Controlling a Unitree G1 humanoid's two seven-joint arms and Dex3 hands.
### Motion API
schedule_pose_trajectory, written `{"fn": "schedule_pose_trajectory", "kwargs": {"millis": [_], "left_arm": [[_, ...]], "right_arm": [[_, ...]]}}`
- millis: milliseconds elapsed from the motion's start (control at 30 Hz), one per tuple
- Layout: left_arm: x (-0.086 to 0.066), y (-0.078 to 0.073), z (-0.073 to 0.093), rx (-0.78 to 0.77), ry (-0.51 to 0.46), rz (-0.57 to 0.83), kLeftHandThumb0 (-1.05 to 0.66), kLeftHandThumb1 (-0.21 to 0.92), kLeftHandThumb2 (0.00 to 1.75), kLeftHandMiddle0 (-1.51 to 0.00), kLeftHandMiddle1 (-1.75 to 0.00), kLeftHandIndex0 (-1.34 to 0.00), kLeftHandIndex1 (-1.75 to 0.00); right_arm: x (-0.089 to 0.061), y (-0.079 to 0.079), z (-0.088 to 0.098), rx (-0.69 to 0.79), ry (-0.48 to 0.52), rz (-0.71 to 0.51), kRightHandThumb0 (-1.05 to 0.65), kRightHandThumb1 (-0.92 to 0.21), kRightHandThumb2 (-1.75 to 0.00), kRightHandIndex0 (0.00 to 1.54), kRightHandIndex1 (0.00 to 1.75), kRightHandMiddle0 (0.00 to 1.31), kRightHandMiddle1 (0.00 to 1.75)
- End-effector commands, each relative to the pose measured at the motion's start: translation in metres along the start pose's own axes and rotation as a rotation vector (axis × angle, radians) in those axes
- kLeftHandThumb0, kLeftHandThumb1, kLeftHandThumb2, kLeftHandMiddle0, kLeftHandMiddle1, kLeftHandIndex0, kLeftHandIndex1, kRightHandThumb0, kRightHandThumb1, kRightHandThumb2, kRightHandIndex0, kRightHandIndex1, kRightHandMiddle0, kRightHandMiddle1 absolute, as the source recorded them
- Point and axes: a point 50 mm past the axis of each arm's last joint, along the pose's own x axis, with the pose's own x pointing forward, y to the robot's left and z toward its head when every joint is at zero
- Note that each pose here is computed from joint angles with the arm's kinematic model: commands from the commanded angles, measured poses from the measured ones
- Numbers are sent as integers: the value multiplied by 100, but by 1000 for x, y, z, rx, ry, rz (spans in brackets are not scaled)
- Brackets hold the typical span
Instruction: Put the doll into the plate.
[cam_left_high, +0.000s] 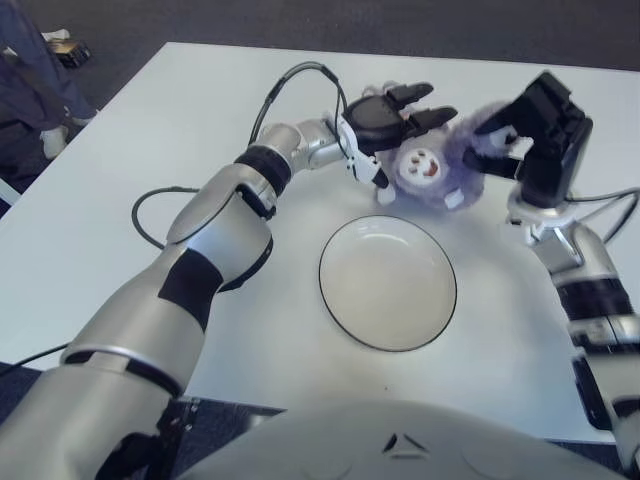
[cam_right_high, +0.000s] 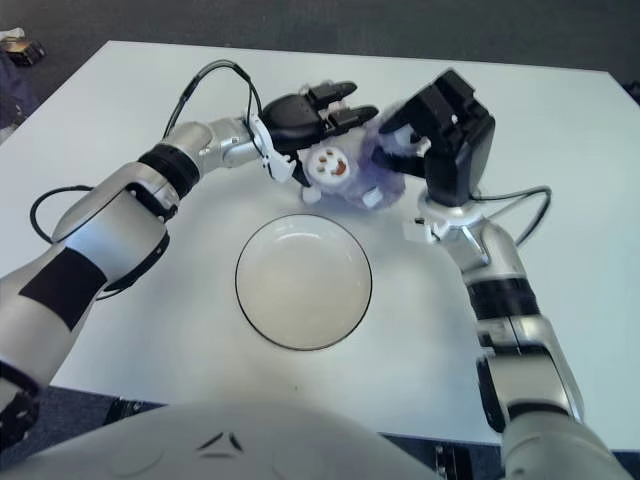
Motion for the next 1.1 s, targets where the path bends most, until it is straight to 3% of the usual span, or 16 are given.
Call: {"fn": "schedule_pose_trajectory", "kwargs": {"millis": [0, 133, 233, 400, 600, 800, 1067], "left_arm": [[11, 12, 5, 97, -48, 41, -64, 38, 78, -15, -6, 0, -33], [12, 10, 6, 139, -59, 39, -60, 35, 83, -17, -7, 0, -35], [13, 10, 6, 148, -68, 12, -66, 39, 80, -21, -10, 0, -32], [13, 9, 7, 112, -72, -45, -83, 53, 61, -20, -25, 0, -26], [15, 9, 9, 5, -65, -124, -91, 61, 50, -12, -49, 0, -28], [19, 11, 11, -94, -57, -184, -95, 67, 44, -10, -67, 0, -47], [23, 11, 14, -138, -47, -201, -98, 79, 35, -10, -93, 0, -66]], "right_arm": [[2, -2, 6, 48, 15, 30, -1, -25, -135, 64, 161, 52, 174], [6, 1, 8, 90, 1, 4, -1, -22, -141, 67, 167, 51, 174], [8, 1, 9, 133, -5, -43, -1, -15, -150, 72, 172, 54, 172], [5, -6, 13, 192, 20, -10, -1, -17, -148, 69, 171, 53, 174], [2, -5, 18, 250, 82, -19, -1, -16, -149, 70, 170, 54, 175], [2, 2, 22, 269, 70, -66, -1, -12, -155, 73, 172, 56, 175], [7, 1, 19, 289, -9, 5, -1, 2, -170, 84, 174, 65, 175]]}}
